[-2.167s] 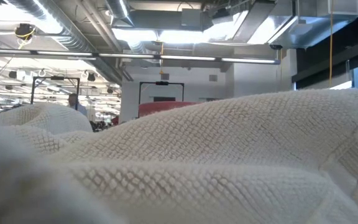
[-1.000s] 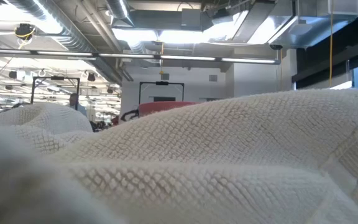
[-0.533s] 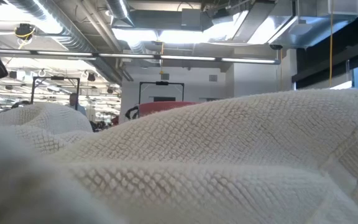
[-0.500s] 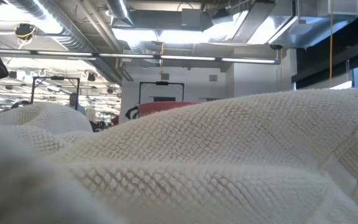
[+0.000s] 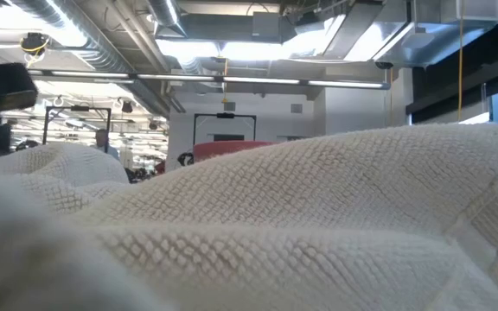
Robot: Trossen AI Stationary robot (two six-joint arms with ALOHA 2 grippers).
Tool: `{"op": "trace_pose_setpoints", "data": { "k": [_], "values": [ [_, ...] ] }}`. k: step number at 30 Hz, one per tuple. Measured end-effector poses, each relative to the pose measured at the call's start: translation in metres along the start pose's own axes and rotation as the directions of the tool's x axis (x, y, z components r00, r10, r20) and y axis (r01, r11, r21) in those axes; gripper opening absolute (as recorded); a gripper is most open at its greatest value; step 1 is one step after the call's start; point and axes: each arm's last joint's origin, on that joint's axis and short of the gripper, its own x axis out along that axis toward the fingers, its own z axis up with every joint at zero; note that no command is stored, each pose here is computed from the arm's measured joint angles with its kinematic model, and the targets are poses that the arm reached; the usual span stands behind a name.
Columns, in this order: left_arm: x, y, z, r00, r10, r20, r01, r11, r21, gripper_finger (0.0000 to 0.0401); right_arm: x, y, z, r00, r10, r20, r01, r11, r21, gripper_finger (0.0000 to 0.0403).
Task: Set table place
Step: Put the green fork beside the black plate
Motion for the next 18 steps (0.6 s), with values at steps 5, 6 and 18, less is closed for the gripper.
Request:
{"op": "trace_pose_setpoints", "data": {
  "k": [5, 6, 18],
  "values": [
    [0.002, -0.019, 0.026, 0.993, 0.119, 0.024, -0.119, 0.993, 0.002, 0.0013, 0.0, 0.0, 0.0, 1.0, 0.0, 0.0, 0.0, 1.0, -0.021, 0.017],
    [0.002, -0.023, 0.033, 0.988, 0.15, 0.022, -0.15, 0.989, 0.007, 0.0013, 0.0, 0.0, 0.0, 1.0, -0.001, 0.0, 0.001, 1.0, -0.025, 0.017],
    [0.009, -0.047, 0.11, 0.922, 0.388, 0.011, -0.378, 0.904, -0.199, 0.0015, 0.001, -0.009, 0.001, 1.0, -0.014, -0.001, 0.014, 1.0, 0.009, 0.017]
  ]
}}
